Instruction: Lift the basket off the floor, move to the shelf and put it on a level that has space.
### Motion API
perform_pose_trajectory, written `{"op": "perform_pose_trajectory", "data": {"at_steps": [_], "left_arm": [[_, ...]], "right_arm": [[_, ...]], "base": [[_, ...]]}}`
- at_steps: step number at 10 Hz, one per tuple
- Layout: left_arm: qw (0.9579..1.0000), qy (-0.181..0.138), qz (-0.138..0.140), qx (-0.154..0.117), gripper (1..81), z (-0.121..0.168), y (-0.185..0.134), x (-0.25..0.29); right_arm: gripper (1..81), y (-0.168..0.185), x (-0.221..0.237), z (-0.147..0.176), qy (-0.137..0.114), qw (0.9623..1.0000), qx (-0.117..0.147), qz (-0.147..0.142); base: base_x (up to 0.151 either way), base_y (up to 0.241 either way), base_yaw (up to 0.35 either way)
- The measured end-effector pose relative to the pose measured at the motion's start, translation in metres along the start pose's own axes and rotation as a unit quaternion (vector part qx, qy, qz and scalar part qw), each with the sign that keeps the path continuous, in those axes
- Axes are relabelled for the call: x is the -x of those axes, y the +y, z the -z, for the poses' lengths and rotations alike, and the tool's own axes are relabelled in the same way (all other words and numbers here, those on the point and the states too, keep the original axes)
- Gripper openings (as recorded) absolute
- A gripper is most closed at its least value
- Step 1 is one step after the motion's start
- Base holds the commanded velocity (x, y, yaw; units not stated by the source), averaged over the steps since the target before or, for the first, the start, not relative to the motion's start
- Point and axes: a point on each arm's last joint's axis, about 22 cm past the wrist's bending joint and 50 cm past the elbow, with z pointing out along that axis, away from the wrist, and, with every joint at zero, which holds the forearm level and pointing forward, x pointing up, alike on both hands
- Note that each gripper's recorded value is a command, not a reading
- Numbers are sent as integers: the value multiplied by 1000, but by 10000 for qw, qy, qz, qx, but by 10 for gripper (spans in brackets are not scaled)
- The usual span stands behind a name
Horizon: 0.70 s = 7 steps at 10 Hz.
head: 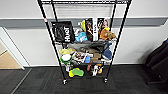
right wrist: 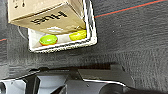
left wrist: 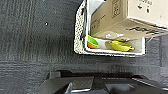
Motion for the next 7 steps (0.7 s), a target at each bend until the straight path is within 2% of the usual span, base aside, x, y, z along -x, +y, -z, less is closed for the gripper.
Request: {"op": "perform_pose_trajectory", "data": {"at_steps": [7], "left_arm": [[9991, 381, -171, 120, 811, -45, 1, -53]], "right_arm": [[811, 19, -55, -40, 357, 9993, 18, 126]], "base": [[0, 0, 0]]}}
